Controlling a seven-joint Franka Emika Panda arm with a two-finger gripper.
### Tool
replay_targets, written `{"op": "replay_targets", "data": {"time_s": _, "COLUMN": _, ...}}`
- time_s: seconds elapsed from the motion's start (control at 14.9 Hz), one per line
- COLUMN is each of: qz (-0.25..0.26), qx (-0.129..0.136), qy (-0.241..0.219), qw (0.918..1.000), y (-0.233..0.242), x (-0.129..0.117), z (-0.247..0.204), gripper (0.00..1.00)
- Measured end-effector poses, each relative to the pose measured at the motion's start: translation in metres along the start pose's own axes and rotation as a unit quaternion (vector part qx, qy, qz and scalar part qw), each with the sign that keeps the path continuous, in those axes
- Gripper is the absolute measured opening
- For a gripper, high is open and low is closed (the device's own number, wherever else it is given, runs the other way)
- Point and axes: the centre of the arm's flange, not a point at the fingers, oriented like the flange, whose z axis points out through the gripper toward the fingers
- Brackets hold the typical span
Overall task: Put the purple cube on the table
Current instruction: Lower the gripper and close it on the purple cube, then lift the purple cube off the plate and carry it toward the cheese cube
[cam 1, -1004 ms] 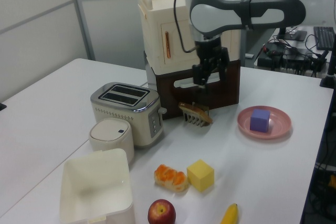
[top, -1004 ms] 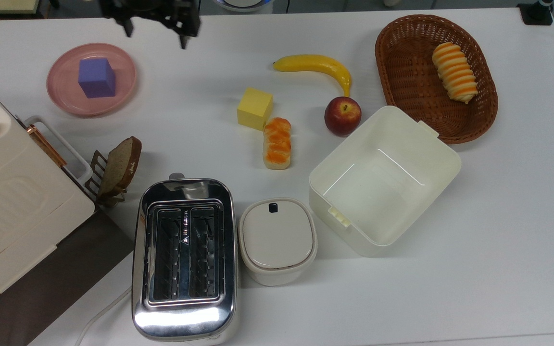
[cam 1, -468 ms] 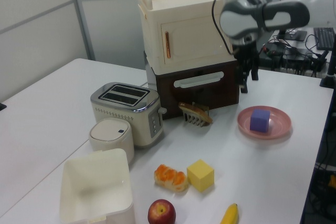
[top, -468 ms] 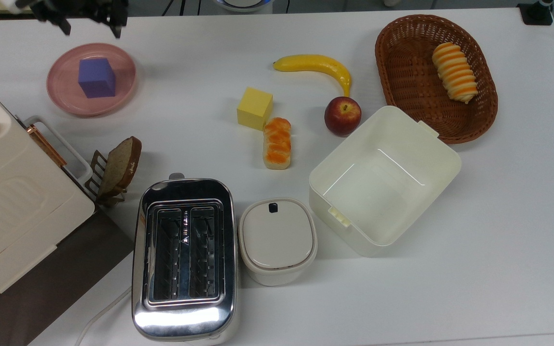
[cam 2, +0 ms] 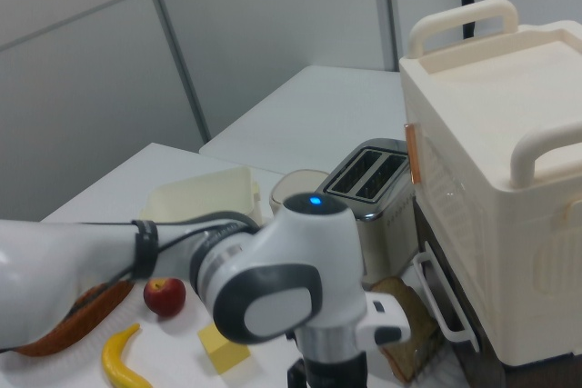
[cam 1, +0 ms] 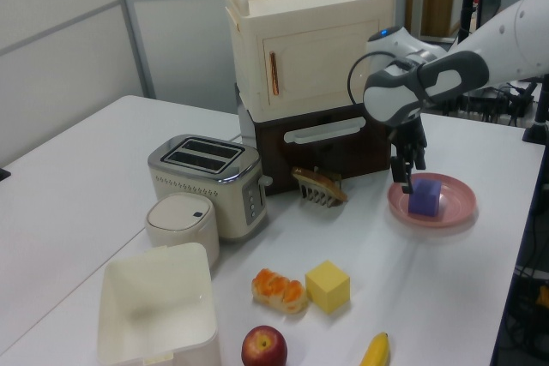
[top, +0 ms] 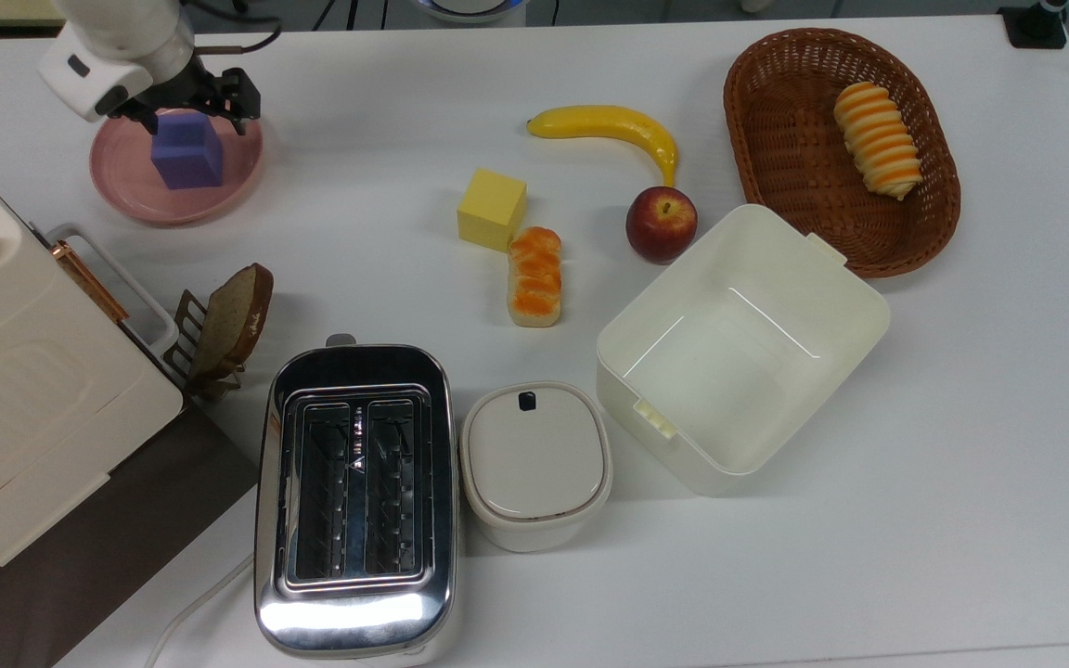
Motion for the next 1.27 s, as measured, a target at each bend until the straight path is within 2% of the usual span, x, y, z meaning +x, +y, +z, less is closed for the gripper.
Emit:
{"op": "replay_targets", "data": {"time_s": 0.27, "qz": -0.035, "qx": 0.003, "qy": -0.012, "qw": 0.9993, "y": 0.02, "x": -0.007, "z": 0.021, "gripper": 1.0}}
{"op": "replay_targets", "data": {"time_s": 0.6, "qz": -0.046, "qx": -0.003, "qy": -0.016, "qw": 0.9988, "y": 0.027, "x": -0.003, "z": 0.036, "gripper": 0.98}}
{"op": "replay_targets", "data": {"time_s": 0.8, "qz": -0.05, "qx": -0.004, "qy": -0.021, "qw": 0.9985, "y": 0.026, "x": -0.001, "z": 0.041, "gripper": 0.62}}
{"op": "replay_targets", "data": {"time_s": 0.87, "qz": -0.05, "qx": -0.005, "qy": -0.018, "qw": 0.9986, "y": 0.026, "x": -0.001, "z": 0.039, "gripper": 0.56}}
{"op": "replay_targets", "data": {"time_s": 1.07, "qz": -0.05, "qx": -0.005, "qy": -0.009, "qw": 0.9987, "y": 0.028, "x": -0.003, "z": 0.02, "gripper": 0.56}}
{"op": "replay_targets", "data": {"time_s": 1.27, "qz": -0.05, "qx": 0.02, "qy": -0.003, "qw": 0.9986, "y": 0.022, "x": -0.007, "z": -0.031, "gripper": 0.56}}
